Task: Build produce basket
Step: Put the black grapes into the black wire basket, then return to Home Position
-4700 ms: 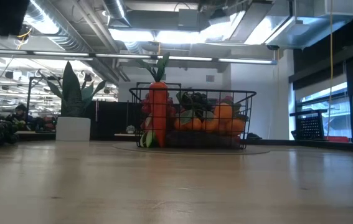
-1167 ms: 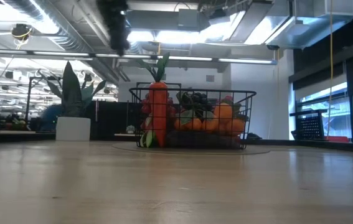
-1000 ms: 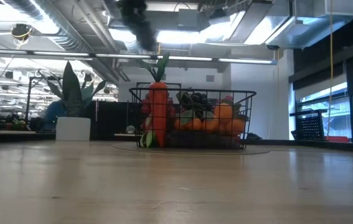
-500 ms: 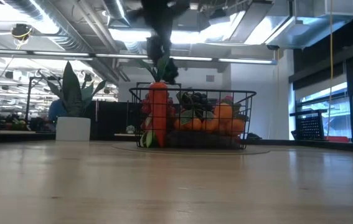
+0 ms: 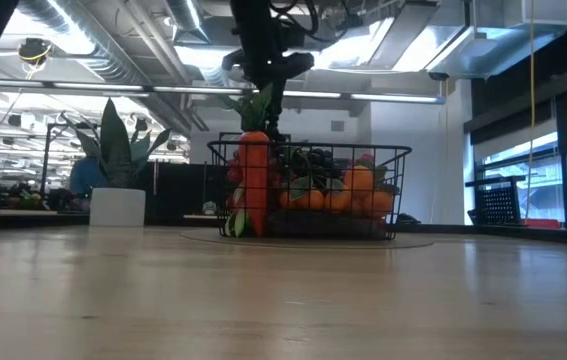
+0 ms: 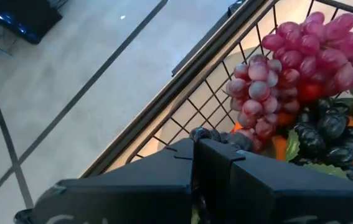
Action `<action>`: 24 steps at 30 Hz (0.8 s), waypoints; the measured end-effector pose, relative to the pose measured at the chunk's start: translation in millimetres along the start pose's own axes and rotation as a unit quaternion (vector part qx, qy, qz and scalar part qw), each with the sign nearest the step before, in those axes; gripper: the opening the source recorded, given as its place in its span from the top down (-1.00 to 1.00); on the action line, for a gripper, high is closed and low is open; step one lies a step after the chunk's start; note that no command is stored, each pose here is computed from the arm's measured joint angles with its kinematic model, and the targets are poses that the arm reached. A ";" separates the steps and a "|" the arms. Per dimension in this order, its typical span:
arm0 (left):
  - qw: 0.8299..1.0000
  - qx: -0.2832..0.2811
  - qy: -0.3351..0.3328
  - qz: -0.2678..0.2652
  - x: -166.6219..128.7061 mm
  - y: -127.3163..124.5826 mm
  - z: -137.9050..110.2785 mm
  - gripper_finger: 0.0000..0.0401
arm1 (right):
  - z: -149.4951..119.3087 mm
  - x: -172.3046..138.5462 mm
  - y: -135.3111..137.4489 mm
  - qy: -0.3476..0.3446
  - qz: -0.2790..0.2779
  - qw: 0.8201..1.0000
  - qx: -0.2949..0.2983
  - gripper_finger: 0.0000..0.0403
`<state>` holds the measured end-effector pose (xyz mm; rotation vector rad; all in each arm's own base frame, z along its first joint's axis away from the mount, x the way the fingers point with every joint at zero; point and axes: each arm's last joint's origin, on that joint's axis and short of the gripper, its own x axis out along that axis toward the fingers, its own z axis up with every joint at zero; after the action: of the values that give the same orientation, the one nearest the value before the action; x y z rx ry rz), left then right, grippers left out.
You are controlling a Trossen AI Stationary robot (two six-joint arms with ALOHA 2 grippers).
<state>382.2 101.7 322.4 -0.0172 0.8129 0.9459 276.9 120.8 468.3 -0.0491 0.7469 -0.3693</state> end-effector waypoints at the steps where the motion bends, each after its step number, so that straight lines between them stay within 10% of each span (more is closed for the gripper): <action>1: 1.000 -0.001 -0.001 0.000 0.0 0.2 0.2 1.00 | -0.4 0.0 -1.1 -0.003 -0.014 1.000 0.004 0.44; 24: 0.999 -0.014 0.023 -0.043 9.7 9.9 1.9 0.62 | -1.7 0.0 -2.7 -0.003 -0.030 0.999 0.012 0.44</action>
<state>379.2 115.3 320.9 -0.0972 0.8346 0.8783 274.9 118.4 467.5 -0.0510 0.7357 -0.4344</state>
